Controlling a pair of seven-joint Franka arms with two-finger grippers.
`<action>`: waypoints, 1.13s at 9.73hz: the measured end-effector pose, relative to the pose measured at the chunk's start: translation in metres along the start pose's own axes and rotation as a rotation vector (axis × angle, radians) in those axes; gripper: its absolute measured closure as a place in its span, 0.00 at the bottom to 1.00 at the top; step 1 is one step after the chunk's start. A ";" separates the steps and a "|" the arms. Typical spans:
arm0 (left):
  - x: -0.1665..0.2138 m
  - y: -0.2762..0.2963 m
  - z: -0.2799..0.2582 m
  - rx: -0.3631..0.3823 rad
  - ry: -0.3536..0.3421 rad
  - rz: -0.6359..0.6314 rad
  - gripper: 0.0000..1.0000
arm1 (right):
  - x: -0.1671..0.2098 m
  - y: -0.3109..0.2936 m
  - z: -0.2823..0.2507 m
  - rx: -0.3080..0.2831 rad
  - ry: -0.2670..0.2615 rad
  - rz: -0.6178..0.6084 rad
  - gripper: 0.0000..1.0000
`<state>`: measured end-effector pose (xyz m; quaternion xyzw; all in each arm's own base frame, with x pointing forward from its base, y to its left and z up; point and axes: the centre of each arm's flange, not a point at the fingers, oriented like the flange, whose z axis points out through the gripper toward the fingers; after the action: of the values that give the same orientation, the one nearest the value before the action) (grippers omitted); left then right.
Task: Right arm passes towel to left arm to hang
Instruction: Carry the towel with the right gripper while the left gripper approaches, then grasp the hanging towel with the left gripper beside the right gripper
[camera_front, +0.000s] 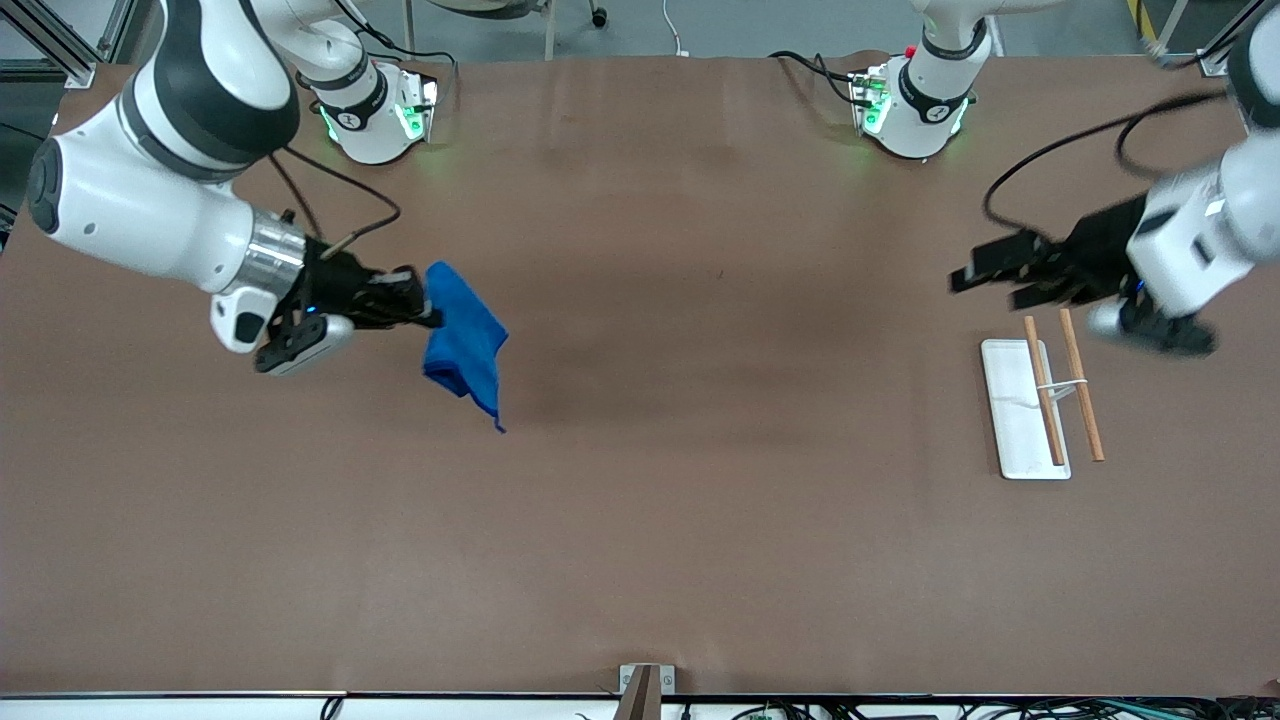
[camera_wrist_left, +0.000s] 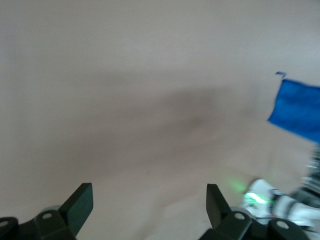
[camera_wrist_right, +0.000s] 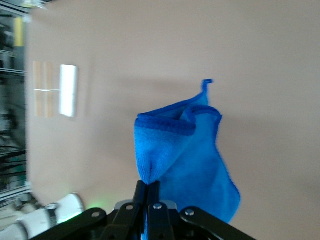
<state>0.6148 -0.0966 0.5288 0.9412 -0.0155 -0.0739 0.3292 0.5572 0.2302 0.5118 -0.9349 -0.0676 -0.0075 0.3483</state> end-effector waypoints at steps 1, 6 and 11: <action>0.023 -0.031 0.033 -0.187 -0.030 -0.020 0.00 | -0.004 -0.028 0.015 0.073 0.013 -0.004 0.96; 0.054 -0.083 0.202 -0.841 -0.093 -0.036 0.00 | -0.016 -0.116 0.056 0.354 0.040 0.044 0.96; 0.018 -0.075 0.279 -1.102 -0.113 0.226 0.00 | -0.036 -0.168 0.115 0.432 0.033 0.067 0.96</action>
<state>0.5897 -0.2116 0.2640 0.6172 -0.0930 -0.0855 0.7766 0.4954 0.4261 0.5316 -0.8400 -0.0308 0.0036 0.5417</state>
